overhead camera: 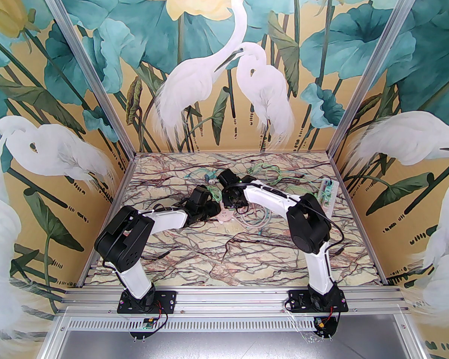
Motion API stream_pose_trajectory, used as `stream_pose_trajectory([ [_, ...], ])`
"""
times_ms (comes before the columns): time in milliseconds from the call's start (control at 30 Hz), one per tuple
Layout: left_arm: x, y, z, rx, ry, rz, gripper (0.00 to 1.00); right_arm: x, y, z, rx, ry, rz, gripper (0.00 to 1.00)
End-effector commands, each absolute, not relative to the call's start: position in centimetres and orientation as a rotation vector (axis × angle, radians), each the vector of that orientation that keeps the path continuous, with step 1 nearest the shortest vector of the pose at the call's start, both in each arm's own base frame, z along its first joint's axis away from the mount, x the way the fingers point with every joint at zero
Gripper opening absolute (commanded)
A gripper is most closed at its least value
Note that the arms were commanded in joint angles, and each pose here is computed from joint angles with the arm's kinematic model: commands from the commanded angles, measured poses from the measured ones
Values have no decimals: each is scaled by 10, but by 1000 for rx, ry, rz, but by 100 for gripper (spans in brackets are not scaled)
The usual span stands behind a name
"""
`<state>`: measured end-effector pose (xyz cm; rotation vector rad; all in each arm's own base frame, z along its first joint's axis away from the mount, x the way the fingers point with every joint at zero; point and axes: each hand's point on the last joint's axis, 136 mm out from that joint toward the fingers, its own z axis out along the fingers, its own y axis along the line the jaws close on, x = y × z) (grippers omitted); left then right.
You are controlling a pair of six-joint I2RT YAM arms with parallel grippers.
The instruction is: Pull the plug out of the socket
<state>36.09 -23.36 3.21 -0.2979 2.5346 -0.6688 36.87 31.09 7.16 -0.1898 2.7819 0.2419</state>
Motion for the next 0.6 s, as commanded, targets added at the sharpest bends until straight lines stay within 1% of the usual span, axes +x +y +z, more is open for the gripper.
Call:
stream_pose_trajectory([
  [0, 285, -209, -50, -274, 2899, -441, 35, 363, 356, 117, -228, 2690, 508, 28],
  [267, 286, -209, -51, -272, 2902, -436, 35, 353, 373, 109, -396, 2678, 258, 29],
  [400, 286, -208, -52, -274, 2902, -425, 35, 349, 381, 105, -425, 2686, 255, 29],
  [567, 285, -207, -54, -276, 2907, -417, 35, 350, 378, 109, -416, 2681, 261, 28],
])
